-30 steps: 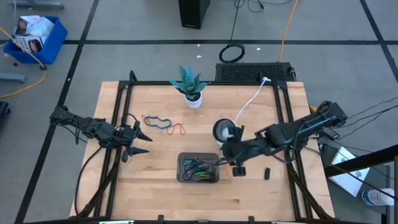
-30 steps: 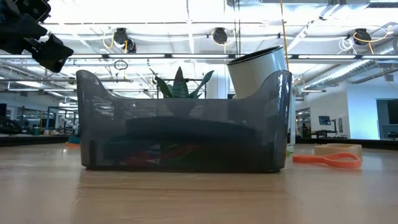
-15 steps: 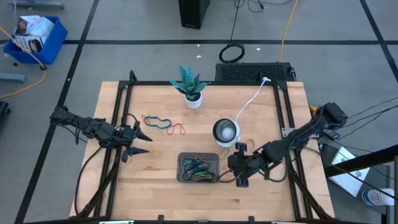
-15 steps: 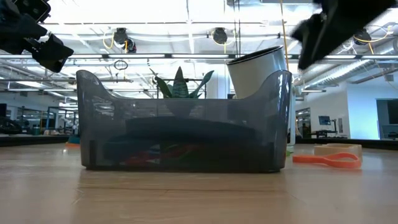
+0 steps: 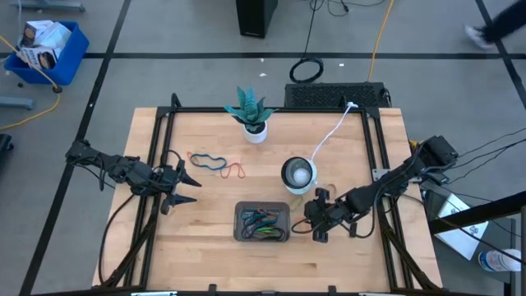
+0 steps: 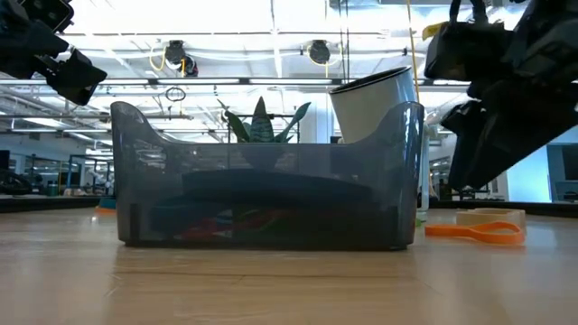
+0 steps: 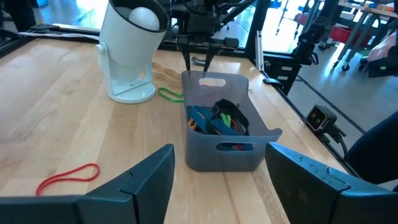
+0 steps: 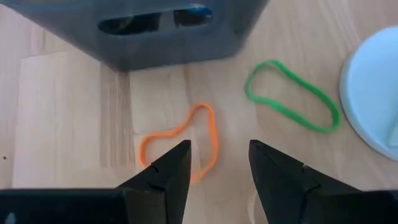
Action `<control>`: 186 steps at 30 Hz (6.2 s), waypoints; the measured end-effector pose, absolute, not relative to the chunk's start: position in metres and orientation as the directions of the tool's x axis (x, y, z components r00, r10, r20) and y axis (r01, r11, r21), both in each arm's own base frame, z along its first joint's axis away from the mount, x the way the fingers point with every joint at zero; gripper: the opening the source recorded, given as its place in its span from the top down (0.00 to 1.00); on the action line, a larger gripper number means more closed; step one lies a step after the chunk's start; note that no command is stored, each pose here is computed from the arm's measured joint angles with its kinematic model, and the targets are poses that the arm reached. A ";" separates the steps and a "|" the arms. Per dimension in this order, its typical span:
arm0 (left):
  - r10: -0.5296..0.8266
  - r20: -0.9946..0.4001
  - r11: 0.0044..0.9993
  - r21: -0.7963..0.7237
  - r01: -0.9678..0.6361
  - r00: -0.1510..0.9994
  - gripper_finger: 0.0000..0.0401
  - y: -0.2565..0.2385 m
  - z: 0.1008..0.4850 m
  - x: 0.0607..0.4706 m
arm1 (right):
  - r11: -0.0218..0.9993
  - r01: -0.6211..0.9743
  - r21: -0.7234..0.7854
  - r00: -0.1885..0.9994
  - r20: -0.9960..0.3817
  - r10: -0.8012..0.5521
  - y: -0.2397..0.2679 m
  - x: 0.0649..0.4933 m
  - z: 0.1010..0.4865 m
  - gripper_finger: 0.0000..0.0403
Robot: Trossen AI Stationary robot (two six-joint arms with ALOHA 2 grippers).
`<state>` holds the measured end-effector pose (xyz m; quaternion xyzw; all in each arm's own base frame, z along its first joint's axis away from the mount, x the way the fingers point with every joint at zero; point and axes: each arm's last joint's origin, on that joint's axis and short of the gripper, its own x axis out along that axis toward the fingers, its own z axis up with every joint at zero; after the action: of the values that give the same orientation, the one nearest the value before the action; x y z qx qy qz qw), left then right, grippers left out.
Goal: Pick and place rubber bands into bin
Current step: Put the bottom orange rubber band into the gray bin, then put the green rubber band into the gray bin
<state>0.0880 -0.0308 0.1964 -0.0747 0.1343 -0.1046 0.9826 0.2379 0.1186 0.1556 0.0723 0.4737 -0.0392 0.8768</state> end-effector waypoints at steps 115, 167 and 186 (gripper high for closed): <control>-0.201 -0.261 0.971 -0.178 0.157 0.944 0.36 -0.030 0.195 0.088 | 0.984 -0.176 -0.036 0.501 -0.864 0.058 0.126 0.397 0.195 1.00; -0.198 -0.276 0.971 -0.185 0.150 0.941 0.36 -0.030 0.194 0.087 | 0.968 -0.249 -0.009 0.718 -0.673 0.178 0.115 0.293 0.346 0.62; -0.196 -0.293 0.972 -0.183 0.146 0.936 0.36 -0.030 0.192 0.087 | 0.982 -0.073 -0.176 0.688 -0.721 -0.078 0.130 0.254 0.199 0.66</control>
<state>0.0870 -0.0297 0.1920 -0.0795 0.1562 -0.0872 0.9806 0.2542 0.1296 0.1993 -0.0957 0.3949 -0.0012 0.9137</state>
